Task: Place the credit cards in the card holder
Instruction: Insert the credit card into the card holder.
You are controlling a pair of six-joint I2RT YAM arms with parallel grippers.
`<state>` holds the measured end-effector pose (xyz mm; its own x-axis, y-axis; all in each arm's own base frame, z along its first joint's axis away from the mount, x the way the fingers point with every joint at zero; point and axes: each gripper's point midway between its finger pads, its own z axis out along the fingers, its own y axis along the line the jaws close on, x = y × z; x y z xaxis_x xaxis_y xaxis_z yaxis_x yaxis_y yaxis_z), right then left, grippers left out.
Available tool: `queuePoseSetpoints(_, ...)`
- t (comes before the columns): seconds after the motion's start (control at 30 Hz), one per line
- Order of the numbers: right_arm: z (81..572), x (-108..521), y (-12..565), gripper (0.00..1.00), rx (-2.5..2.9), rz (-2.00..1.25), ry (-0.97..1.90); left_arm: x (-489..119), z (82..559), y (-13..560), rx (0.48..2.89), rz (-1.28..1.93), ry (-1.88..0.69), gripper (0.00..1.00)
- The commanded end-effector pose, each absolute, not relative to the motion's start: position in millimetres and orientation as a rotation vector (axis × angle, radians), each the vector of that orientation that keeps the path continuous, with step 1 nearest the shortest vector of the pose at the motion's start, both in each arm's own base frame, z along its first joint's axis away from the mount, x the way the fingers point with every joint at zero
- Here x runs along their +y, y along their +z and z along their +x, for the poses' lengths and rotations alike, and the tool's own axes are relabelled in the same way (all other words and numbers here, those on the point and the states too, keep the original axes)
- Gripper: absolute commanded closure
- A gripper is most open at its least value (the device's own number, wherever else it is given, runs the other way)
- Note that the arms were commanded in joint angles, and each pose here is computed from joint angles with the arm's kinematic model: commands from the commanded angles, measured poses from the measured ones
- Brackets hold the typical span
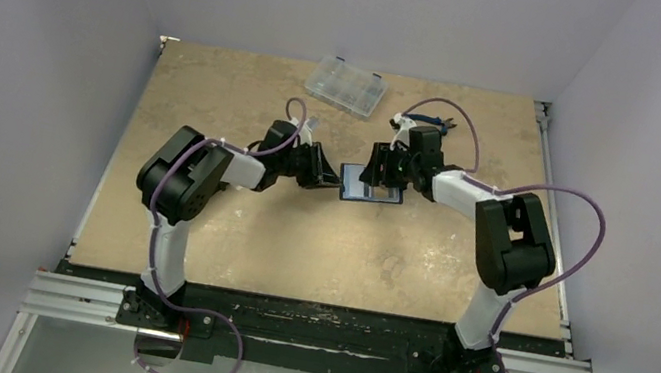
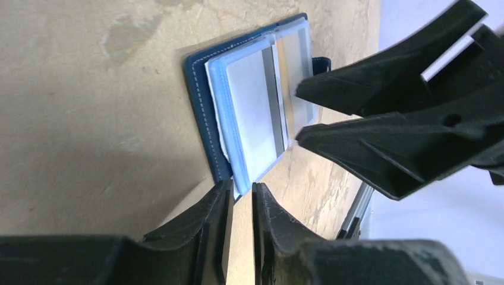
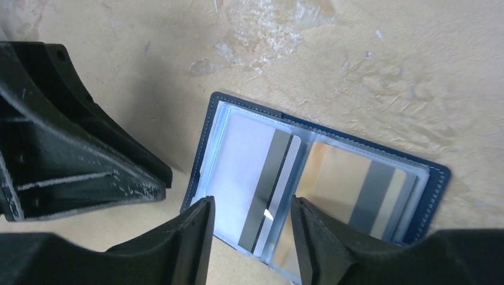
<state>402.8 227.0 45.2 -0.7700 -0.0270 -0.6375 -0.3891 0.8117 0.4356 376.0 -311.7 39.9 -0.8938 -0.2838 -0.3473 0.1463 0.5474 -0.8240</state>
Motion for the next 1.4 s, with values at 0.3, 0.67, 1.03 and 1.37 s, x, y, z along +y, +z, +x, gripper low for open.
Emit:
queuePoseSetpoints(0.3, 406.4, 243.4, 62.5, 0.55, 2.315, -0.432, 0.466, -315.1, 389.4, 60.1, 2.254, -0.153, -1.411, 0.95)
queuePoseSetpoints(0.67, 403.9, 239.9, 58.3, 0.56, 2.329, -0.385, 0.458, -316.9, 383.0, 51.9, 2.278, -0.141, -1.403, 0.96)
queuePoseSetpoints(1.03, 397.8, 241.6, 37.4, 0.57, 2.363, -0.329, 0.538, -322.2, 387.8, 66.6, 2.243, -0.135, -1.446, 0.79)
queuePoseSetpoints(1.37, 389.9, 222.2, 16.0, 0.60, 2.391, -0.213, 0.676, -337.9, 387.9, 65.8, 2.230, -0.124, -1.506, 0.69)
